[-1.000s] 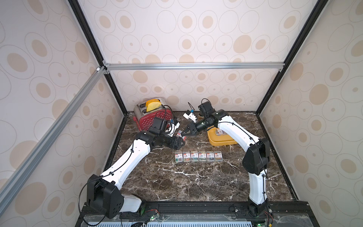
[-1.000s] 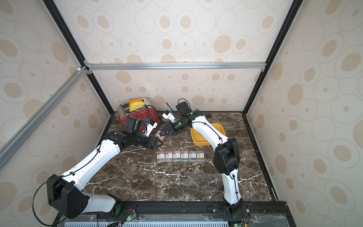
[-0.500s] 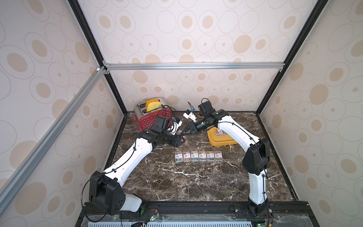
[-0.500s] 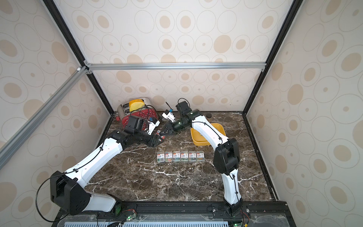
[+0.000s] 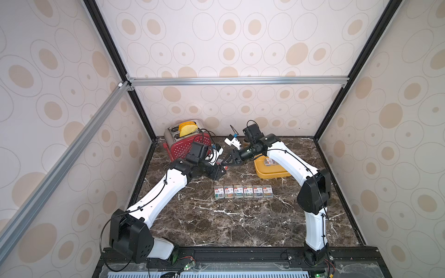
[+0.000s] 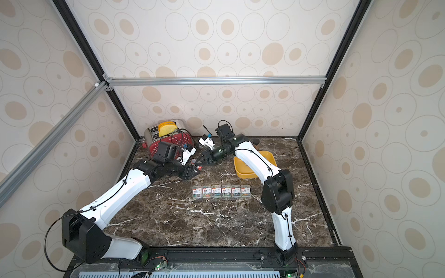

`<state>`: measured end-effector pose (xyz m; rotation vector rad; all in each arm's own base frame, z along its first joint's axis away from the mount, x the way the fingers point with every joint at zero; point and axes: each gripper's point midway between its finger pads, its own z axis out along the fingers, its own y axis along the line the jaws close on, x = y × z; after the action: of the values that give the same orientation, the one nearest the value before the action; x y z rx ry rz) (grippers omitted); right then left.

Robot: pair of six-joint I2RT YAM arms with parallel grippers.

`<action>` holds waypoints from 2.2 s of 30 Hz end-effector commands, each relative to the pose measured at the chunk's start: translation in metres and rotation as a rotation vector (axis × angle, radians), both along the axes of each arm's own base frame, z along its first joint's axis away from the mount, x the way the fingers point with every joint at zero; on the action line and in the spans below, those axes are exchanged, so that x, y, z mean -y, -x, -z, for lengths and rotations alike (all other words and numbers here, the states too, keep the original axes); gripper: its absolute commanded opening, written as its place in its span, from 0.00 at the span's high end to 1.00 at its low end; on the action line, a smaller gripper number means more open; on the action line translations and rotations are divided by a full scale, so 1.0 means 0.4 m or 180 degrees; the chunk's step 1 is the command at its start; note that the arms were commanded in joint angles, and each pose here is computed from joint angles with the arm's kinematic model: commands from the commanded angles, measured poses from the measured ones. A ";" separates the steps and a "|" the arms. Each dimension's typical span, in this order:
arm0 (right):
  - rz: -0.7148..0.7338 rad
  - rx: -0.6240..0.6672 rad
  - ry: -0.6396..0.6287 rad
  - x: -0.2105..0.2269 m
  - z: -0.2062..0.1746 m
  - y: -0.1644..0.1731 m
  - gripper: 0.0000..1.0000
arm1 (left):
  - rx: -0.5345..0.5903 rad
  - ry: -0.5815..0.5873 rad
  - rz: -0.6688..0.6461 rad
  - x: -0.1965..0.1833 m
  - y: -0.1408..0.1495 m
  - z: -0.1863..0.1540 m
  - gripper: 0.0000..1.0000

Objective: Take the paper clips out of the storage box
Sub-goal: Place the boxed paper clips at the center of the board.

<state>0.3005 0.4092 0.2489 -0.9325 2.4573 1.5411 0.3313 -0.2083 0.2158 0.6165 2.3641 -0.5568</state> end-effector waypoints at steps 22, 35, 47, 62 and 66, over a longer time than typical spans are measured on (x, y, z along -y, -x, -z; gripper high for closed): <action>0.0385 0.0098 0.0434 0.204 0.047 -0.027 0.24 | -0.1506 -0.0716 -0.1198 -0.188 0.072 0.352 0.70; 0.0399 0.0095 0.0413 0.214 0.045 -0.032 0.25 | -0.1689 -0.0868 -0.1193 -0.193 0.073 0.429 0.68; 0.0389 0.0063 0.0387 0.208 0.046 -0.033 0.25 | -0.1808 -0.0849 -0.1210 -0.187 0.080 0.469 0.57; 0.0421 0.0053 0.0338 0.201 0.044 -0.041 0.26 | -0.1819 -0.0814 -0.1176 -0.176 0.069 0.476 0.38; 0.0427 0.0024 0.0327 0.199 0.046 -0.042 0.26 | -0.1821 -0.0807 -0.1167 -0.176 0.071 0.474 0.30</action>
<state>0.3208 0.3303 0.2216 -0.7656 2.5808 1.3562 0.2992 -0.1364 0.0240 0.1224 3.0278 -0.2822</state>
